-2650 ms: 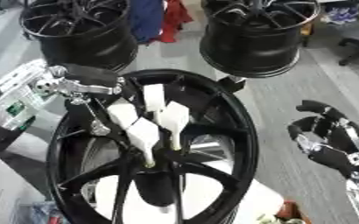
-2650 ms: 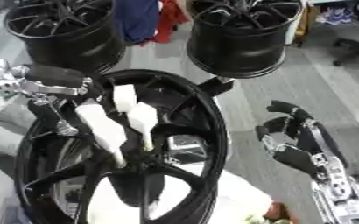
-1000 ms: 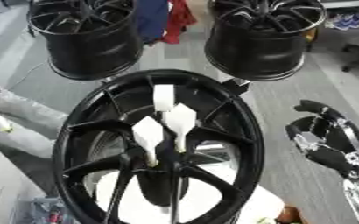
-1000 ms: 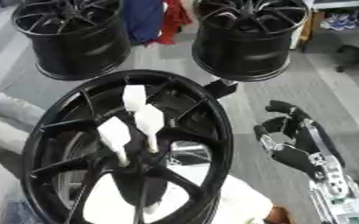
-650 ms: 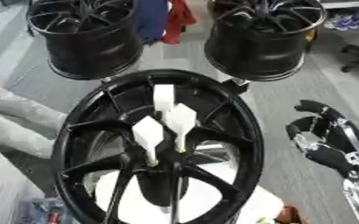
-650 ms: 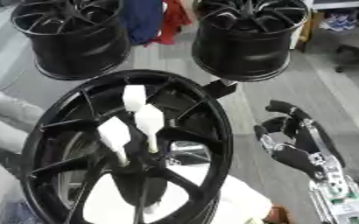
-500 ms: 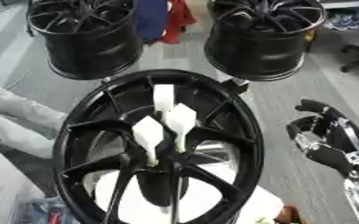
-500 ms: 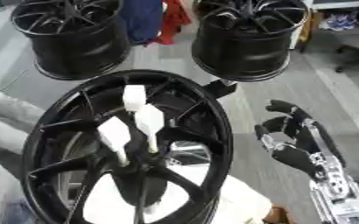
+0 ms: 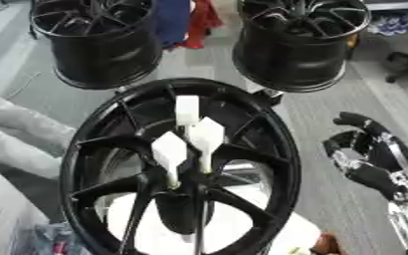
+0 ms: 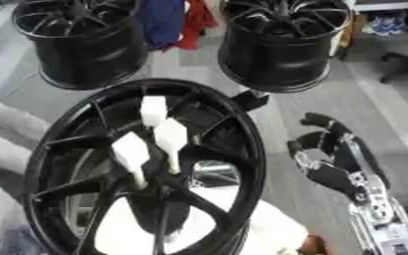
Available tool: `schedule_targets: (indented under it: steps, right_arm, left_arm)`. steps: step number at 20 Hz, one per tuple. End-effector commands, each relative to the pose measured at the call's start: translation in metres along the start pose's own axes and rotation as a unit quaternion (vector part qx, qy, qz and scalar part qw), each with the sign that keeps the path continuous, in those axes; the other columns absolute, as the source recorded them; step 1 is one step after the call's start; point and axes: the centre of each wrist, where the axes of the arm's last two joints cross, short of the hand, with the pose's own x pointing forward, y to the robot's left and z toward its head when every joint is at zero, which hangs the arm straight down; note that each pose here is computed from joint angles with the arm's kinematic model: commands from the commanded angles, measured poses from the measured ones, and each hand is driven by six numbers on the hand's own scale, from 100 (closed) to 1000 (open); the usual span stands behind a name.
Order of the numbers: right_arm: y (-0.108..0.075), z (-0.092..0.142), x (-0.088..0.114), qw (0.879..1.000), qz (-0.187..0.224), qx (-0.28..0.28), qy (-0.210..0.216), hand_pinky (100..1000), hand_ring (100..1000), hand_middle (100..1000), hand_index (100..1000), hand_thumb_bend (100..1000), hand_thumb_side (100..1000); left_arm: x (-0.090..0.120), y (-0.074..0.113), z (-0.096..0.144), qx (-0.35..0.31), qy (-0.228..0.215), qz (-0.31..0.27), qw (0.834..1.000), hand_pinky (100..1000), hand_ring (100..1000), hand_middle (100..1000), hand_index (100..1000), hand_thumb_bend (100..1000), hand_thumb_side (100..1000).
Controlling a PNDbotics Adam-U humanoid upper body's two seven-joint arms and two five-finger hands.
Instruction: Pull the pin out of the wheel hub.
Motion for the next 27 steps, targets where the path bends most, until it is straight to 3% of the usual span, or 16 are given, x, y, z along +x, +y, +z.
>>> schedule_targets:
  steps: [1,6,12,16,27]
  right_arm:
    - [-0.003,-0.004,0.006,1.0,0.0,-0.004,-0.012,644,640,756,833,329,117]
    - [-0.002,-0.005,0.007,1.0,-0.003,-0.005,-0.015,644,640,756,833,332,119]
    - [-0.001,-0.006,0.007,1.0,-0.005,-0.005,-0.016,644,640,756,833,335,119]
    - [0.0,-0.006,0.007,1.0,-0.006,-0.004,-0.016,645,640,756,833,335,120]
    - [-0.001,-0.006,0.008,1.0,-0.006,-0.006,-0.017,644,640,756,833,335,121]
  left_arm:
    - [0.034,0.005,0.003,0.101,-0.053,0.086,0.99,653,624,684,812,370,514]
    - [0.073,-0.02,0.015,0.164,-0.082,0.205,0.961,641,609,663,795,347,512]
    - [0.093,-0.05,0.021,0.164,-0.075,0.269,0.946,634,602,655,796,337,520]
    - [0.099,-0.06,0.022,0.159,-0.073,0.287,0.942,633,602,654,797,334,524]
    - [0.105,-0.062,0.022,0.149,-0.082,0.296,0.94,635,602,654,794,340,529]
